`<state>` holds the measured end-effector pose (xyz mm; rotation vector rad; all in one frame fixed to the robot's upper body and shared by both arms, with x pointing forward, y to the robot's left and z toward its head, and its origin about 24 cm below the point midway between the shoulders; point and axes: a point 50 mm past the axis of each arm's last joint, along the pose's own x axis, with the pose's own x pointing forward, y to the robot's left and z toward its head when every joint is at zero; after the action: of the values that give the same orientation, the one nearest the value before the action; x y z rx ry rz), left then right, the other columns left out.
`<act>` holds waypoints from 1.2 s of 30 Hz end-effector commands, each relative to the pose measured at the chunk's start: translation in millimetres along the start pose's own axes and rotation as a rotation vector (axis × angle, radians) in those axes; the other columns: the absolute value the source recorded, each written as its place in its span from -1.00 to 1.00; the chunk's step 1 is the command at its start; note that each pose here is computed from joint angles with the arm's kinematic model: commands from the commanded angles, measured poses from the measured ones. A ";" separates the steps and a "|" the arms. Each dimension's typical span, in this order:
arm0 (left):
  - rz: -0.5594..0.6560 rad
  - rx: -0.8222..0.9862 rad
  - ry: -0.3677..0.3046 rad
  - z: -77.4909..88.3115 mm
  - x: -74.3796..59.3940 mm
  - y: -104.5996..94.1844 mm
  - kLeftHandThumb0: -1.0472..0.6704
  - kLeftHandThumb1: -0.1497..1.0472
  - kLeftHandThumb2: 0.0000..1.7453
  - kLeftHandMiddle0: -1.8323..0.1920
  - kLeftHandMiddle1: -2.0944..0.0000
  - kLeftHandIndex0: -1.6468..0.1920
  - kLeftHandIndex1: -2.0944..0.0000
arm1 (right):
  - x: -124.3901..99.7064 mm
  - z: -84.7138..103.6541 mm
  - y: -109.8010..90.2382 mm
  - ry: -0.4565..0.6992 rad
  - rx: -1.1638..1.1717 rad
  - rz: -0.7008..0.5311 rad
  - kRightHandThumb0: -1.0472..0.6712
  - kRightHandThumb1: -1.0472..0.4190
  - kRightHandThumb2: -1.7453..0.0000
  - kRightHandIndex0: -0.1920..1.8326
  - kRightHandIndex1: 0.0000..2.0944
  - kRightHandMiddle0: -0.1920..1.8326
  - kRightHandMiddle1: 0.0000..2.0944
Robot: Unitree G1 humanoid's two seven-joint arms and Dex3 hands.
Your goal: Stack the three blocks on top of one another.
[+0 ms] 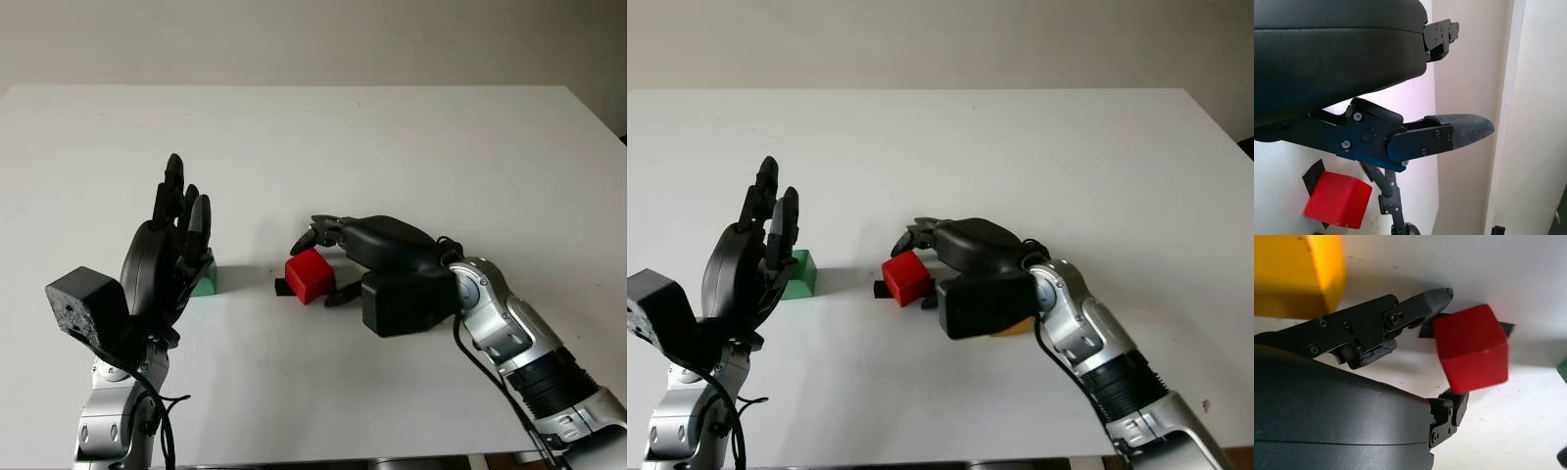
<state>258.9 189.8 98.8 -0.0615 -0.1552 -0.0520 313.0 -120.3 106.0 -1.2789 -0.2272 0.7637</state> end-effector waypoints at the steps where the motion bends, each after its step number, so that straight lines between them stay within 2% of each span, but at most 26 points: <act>1: 0.002 0.008 -0.014 4.0 -0.7 -0.3 -0.61 1.00 -0.37 0.97 0.95 0.98 0.94 | -2.7 -4.1 -9.1 0.010 -0.028 -0.004 -0.46 -0.82 0.94 -0.94 -1.00 -0.79 -0.89; 6: -0.008 0.012 -0.017 3.6 -0.6 0.5 -0.62 1.00 -0.36 0.98 0.95 1.00 0.96 | -13.1 -9.0 -27.4 0.045 -0.009 -0.018 -0.58 -0.84 0.93 -1.00 -1.00 -0.89 -0.95; 10: -0.005 0.009 -0.018 3.9 -0.3 1.3 -0.61 1.00 -0.36 0.98 0.95 0.99 0.96 | -26.8 -9.0 -48.7 0.041 0.042 -0.086 -0.60 -0.83 0.94 -1.00 -1.00 -0.90 -0.96; 18: -0.022 0.008 -0.020 5.1 2.8 2.9 -0.62 1.00 -0.38 0.98 0.95 0.99 0.96 | -65.6 7.9 -104.5 0.044 0.189 -0.305 -0.60 -0.81 0.94 -1.00 -1.00 -0.86 -0.93; 22: -0.020 0.006 -0.016 6.2 3.8 2.9 -0.63 1.00 -0.39 0.98 0.95 0.98 0.95 | -82.2 13.2 -120.7 0.040 0.280 -0.363 -0.60 -0.84 0.93 -1.00 -1.00 -0.83 -0.92; 27: -0.033 0.017 -0.013 7.7 5.4 4.3 -0.64 1.00 -0.39 0.99 0.95 1.00 0.96 | -105.4 9.3 -119.3 0.043 0.318 -0.388 -0.63 -0.84 0.94 -0.93 -0.96 -0.72 -0.87; 36: -0.039 0.023 -0.017 9.4 8.1 6.1 -0.63 1.00 -0.37 0.99 0.95 1.00 0.96 | -133.6 11.5 -83.9 0.130 0.161 -0.190 -0.53 -0.71 0.96 -0.89 -0.94 -0.61 -0.88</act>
<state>263.7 195.4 104.2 -0.0437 -0.1548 -0.0817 245.8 -202.1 218.7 -1.0912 -0.1618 0.5200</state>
